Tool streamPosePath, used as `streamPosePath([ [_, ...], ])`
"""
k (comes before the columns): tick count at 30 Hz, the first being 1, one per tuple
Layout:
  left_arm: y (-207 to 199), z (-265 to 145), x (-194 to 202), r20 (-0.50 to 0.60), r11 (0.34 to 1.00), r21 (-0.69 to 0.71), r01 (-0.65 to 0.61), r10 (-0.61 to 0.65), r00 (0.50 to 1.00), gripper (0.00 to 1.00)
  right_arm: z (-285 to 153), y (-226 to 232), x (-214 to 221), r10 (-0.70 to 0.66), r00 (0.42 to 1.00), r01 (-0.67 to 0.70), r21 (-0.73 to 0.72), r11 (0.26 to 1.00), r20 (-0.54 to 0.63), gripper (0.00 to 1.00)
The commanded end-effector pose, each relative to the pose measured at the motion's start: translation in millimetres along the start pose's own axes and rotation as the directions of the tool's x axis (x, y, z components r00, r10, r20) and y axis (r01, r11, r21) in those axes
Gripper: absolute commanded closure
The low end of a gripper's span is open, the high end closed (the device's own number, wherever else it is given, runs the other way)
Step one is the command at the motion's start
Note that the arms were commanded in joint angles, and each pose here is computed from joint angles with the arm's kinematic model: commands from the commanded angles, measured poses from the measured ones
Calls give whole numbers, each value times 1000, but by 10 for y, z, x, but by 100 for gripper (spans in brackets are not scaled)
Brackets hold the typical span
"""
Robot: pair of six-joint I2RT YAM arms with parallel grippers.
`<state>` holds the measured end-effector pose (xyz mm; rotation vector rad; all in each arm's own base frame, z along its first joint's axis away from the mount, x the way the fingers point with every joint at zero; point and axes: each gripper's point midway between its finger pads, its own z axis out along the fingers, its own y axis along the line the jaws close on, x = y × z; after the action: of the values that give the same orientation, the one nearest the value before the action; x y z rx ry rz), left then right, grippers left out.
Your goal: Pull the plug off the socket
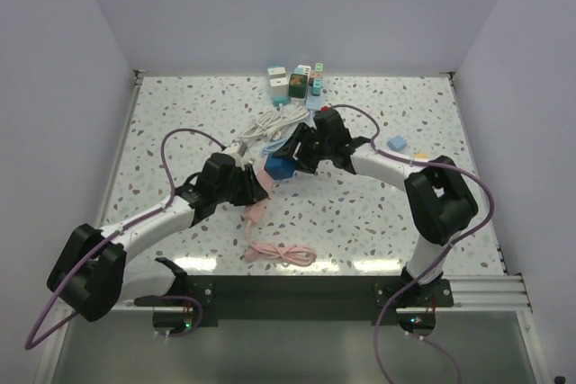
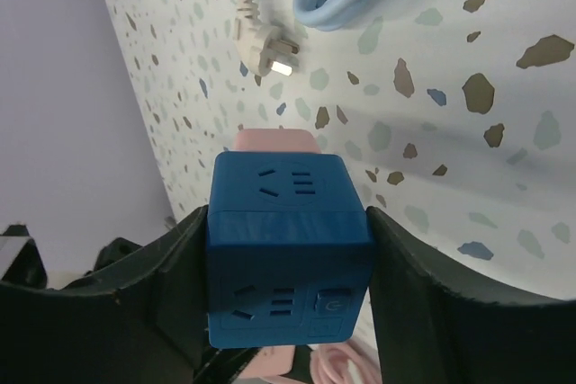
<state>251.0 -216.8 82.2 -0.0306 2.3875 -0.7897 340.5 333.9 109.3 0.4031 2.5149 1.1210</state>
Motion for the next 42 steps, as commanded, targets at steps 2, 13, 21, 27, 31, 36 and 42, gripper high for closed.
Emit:
streamPosePath([
  [2, -522, -80, -463, 150, 987, 159, -40, 16, 988, 100, -4, 292, 33, -4, 1000, 4, -83, 997, -5, 54],
  [13, -587, -111, -545, 181, 983, 175, -48, 16, 983, 100, 105, 321, 148, -24, 997, 14, -126, 992, -76, 24],
  [21, -579, -123, -571, 186, 986, 162, -46, 15, 982, 100, 77, 373, 109, -8, 999, 1, -148, 989, -41, 59],
  [27, -410, -101, -503, 176, 995, 95, -28, 11, 984, 78, -9, 458, 115, -17, 999, 9, -172, 985, -46, 87],
  [31, -309, -98, -511, 191, 998, 45, -44, 35, 981, 25, -79, 555, 172, -21, 997, 3, -218, 976, -78, 96],
  [36, -202, -66, -649, 237, 994, -6, -111, 109, 965, 11, -169, 633, 224, -48, 993, 21, -240, 971, -108, 100],
  [42, -278, 142, -615, 165, 982, 45, -185, 175, 971, 15, -263, 797, 241, -68, 989, 28, -280, 960, -131, 100],
])
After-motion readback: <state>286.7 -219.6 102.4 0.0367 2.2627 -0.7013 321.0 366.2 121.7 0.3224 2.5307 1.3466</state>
